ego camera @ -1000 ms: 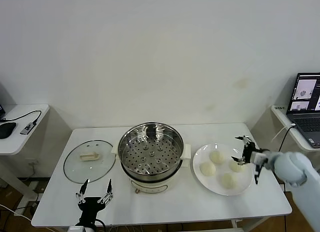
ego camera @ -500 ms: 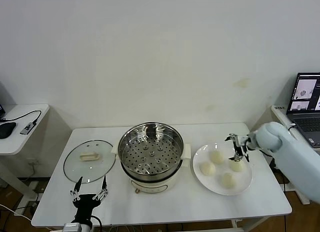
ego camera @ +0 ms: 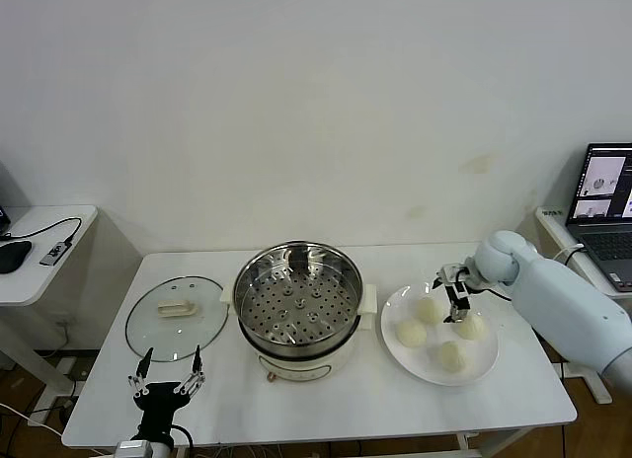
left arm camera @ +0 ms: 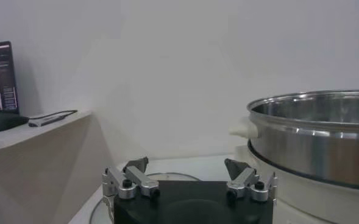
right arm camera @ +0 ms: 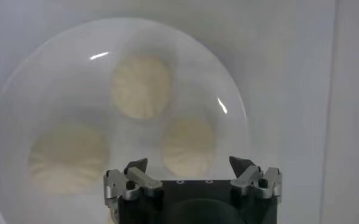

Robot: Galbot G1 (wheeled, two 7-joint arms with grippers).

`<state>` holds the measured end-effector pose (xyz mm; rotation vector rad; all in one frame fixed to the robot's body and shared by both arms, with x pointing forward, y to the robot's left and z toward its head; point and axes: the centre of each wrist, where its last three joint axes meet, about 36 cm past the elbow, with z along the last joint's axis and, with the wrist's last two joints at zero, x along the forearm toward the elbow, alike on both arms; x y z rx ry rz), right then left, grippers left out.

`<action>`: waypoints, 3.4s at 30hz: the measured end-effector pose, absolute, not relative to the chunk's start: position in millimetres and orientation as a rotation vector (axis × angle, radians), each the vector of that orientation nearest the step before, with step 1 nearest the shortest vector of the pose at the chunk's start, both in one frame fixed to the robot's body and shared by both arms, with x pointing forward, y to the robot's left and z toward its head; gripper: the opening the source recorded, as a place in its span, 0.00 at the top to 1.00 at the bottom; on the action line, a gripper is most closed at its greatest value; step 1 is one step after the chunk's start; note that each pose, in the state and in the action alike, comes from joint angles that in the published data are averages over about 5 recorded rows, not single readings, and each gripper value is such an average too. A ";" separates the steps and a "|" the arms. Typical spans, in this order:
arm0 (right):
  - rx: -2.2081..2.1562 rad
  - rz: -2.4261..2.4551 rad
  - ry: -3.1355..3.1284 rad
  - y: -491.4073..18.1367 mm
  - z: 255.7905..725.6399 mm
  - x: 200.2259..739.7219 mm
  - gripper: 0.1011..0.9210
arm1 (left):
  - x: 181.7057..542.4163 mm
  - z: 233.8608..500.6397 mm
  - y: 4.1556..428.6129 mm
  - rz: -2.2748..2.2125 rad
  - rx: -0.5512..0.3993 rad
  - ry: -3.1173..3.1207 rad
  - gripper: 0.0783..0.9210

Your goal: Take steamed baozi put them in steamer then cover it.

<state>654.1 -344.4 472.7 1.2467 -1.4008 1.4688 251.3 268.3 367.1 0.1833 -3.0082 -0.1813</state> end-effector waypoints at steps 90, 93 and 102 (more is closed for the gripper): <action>1.834 1.891 -1.392 -147.9 672.2 670.8 0.48 | 253.1 356.6 290.0 -0.201 0.105 -2.962 0.12; 1.895 1.953 -1.293 -122.7 662.8 674.5 0.48 | 252.7 357.6 292.7 -0.201 0.109 -2.962 0.12; 1.996 2.145 -1.028 -74.0 636.1 688.3 0.47 | 252.4 358.2 295.7 -0.203 0.122 -2.968 0.12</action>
